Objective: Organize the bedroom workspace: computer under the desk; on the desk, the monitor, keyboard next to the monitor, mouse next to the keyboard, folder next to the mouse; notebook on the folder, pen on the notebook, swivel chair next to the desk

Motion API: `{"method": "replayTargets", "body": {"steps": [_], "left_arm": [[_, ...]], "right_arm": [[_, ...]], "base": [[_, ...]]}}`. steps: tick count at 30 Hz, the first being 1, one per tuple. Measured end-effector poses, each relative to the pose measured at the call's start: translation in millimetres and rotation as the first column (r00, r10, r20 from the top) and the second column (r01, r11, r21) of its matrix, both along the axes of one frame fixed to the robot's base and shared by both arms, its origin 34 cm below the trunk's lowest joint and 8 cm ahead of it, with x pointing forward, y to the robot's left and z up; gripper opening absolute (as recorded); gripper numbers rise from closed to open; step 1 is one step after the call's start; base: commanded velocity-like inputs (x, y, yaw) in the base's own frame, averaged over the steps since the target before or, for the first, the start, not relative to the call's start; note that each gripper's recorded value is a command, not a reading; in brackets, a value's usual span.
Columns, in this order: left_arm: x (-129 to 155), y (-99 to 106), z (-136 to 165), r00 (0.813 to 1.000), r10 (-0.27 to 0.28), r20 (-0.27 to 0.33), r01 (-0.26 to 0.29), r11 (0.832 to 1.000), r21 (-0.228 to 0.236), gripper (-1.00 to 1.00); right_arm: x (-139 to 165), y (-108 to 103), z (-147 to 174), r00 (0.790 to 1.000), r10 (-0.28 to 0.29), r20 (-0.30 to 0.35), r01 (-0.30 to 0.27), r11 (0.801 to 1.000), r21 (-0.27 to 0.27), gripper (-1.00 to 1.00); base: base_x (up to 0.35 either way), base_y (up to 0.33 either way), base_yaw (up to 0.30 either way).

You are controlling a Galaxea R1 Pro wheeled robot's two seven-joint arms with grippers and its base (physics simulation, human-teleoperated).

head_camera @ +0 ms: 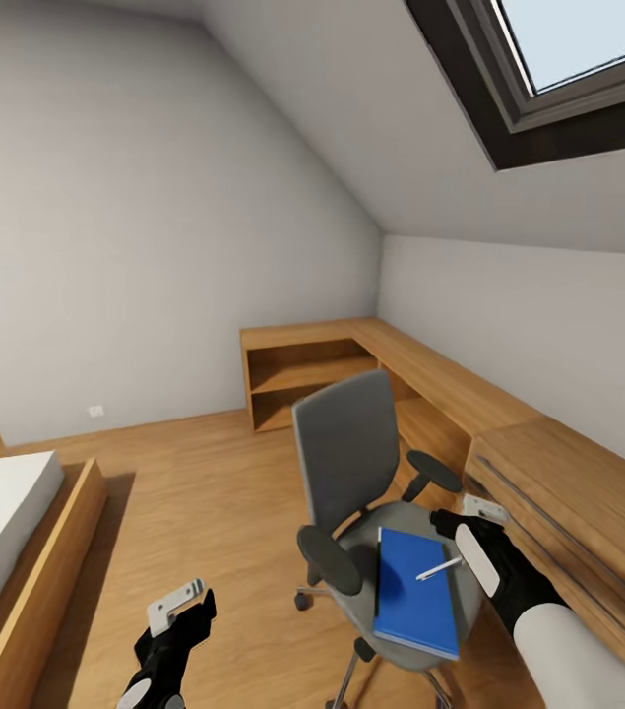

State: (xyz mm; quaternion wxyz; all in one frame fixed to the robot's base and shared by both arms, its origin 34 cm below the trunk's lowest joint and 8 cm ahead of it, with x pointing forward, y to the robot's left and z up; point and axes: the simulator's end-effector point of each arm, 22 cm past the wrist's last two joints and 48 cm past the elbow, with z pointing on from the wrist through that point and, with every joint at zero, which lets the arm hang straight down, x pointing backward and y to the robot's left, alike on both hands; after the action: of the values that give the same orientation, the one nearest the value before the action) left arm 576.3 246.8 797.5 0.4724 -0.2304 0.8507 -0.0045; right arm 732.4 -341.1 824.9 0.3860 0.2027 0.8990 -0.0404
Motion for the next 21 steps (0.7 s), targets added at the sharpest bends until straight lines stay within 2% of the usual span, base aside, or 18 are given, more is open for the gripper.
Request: {"method": "replayTargets", "body": {"steps": [4, 10, 21], "left_arm": [[5, 3, 11, 0.999, 0.014, 0.038, -0.014, 1.000, -0.002, 1.00], [9, 6, 18, 0.997, 0.026, 0.069, -0.026, 1.000, -0.006, 1.00], [15, 6, 25, 0.995, 0.034, 0.098, -0.033, 0.999, -0.012, 1.00]], "right_arm": [[-3, 0, -4, 1.000, 0.000, -0.011, 0.000, 1.000, 0.000, 1.00], [-19, -1, -30, 0.997, -0.005, -0.076, 0.005, 1.000, 0.001, 1.00], [-26, -2, -45, 0.994, -0.009, -0.107, 0.010, 1.000, 0.004, 1.00]], "base": [[0.320, 0.000, 0.000], [0.265, 0.000, 0.000], [0.043, 0.000, 0.000]]}}
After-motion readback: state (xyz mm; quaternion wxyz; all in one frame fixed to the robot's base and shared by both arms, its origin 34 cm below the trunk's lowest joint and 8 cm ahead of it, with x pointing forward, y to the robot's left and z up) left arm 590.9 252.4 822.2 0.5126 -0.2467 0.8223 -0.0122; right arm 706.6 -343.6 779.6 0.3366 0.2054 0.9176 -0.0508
